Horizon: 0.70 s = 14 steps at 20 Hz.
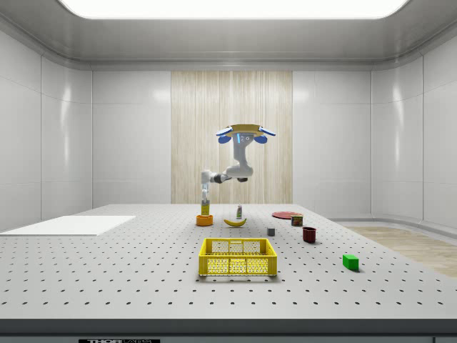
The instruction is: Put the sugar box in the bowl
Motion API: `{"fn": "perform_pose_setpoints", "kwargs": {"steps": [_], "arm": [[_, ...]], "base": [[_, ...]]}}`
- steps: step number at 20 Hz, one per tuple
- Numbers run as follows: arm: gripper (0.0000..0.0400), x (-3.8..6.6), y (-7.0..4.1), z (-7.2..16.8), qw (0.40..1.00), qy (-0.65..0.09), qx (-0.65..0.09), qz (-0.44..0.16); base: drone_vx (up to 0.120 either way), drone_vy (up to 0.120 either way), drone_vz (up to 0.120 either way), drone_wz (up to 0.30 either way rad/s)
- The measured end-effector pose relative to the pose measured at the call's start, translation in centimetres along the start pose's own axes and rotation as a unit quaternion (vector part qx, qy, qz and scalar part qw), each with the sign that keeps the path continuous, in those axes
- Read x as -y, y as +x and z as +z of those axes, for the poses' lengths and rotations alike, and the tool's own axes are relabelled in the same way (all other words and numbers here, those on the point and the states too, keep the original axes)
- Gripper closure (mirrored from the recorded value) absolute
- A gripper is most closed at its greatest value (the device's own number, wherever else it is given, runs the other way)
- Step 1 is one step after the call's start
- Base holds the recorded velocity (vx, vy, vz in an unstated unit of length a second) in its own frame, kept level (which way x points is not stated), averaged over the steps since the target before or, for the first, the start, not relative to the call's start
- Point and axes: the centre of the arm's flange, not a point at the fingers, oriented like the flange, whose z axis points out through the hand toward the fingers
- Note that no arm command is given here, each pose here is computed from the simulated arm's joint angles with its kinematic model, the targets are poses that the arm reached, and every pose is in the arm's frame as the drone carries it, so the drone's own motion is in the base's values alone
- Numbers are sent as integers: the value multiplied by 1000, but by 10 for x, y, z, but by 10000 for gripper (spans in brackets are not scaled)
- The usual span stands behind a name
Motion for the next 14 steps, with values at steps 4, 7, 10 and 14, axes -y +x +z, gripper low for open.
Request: {"fn": "perform_pose_setpoints", "kwargs": {"steps": [4,7,10,14], "arm": [[236,0,0,14,1000,0,0,0],[236,0,0,25,1000,0,0,0],[236,0,0,37,1000,0,0,0],[236,0,0,54,1000,0,0,0]], "base": [[0,0,0,0],[0,0,0,0],[0,0,0,0],[0,0,0,0]]}}
